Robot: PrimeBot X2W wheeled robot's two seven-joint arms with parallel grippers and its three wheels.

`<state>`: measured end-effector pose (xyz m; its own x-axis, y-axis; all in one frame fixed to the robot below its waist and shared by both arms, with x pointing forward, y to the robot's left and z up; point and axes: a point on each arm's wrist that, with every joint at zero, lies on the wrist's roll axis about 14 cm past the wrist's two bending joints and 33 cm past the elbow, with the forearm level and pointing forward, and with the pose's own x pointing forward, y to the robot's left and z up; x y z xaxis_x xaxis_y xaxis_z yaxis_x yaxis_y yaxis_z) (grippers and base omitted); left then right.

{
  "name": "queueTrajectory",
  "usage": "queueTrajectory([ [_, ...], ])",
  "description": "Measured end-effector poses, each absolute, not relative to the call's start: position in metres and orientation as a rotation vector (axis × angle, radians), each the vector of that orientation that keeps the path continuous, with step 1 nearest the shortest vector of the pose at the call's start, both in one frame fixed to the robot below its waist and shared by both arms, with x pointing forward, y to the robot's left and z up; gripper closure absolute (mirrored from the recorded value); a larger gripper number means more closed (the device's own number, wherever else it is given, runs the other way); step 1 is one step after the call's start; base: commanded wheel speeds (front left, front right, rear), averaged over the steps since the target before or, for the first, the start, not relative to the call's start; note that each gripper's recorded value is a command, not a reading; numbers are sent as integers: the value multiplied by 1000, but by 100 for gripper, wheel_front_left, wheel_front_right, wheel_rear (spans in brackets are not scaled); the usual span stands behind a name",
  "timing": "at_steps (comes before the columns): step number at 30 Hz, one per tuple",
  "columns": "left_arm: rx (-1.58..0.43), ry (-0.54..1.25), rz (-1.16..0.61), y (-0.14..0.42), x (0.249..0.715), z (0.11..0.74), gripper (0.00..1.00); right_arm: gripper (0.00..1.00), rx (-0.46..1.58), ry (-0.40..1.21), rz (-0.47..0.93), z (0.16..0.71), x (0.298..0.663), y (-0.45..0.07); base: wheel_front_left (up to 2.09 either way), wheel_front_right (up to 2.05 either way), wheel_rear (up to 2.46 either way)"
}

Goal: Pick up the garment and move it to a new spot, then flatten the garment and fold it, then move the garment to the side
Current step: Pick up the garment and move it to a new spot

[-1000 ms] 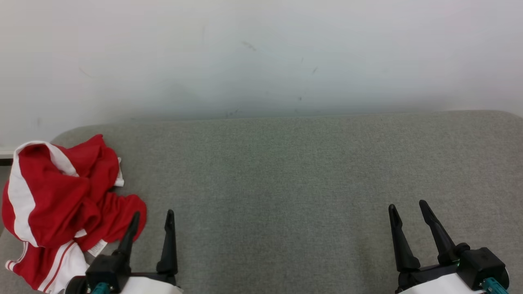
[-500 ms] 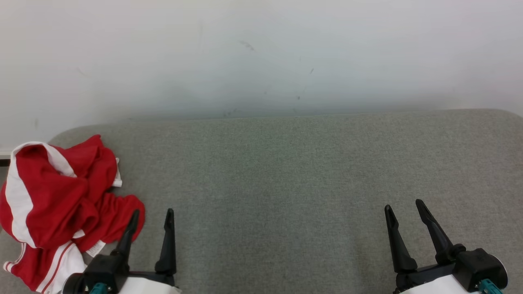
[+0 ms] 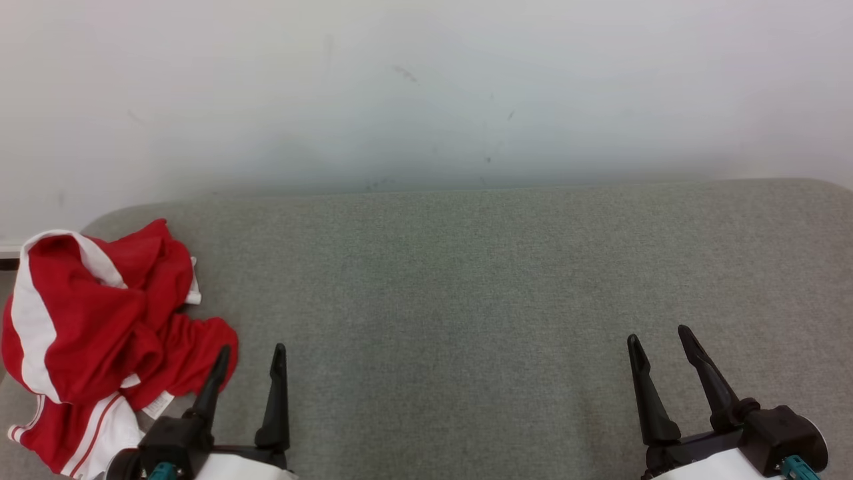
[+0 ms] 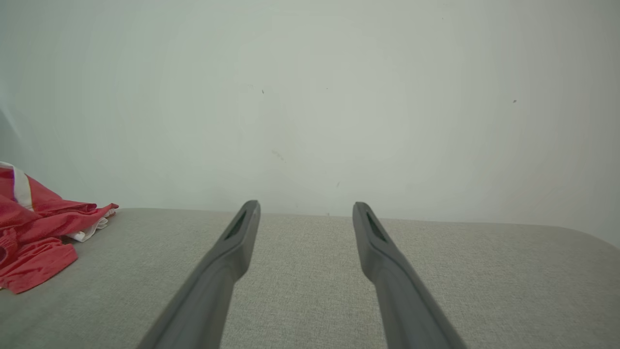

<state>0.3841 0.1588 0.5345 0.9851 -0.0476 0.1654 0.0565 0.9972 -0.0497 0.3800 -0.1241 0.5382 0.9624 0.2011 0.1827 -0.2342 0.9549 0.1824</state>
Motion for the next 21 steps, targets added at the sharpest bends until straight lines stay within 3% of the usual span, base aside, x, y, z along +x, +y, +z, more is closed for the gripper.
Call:
queueTrajectory([
  [21, -68, -139, 13, 178, 377, 526, 0, 0, 226, -162, 277, 540, 384, -105, 0, 0, 0],
])
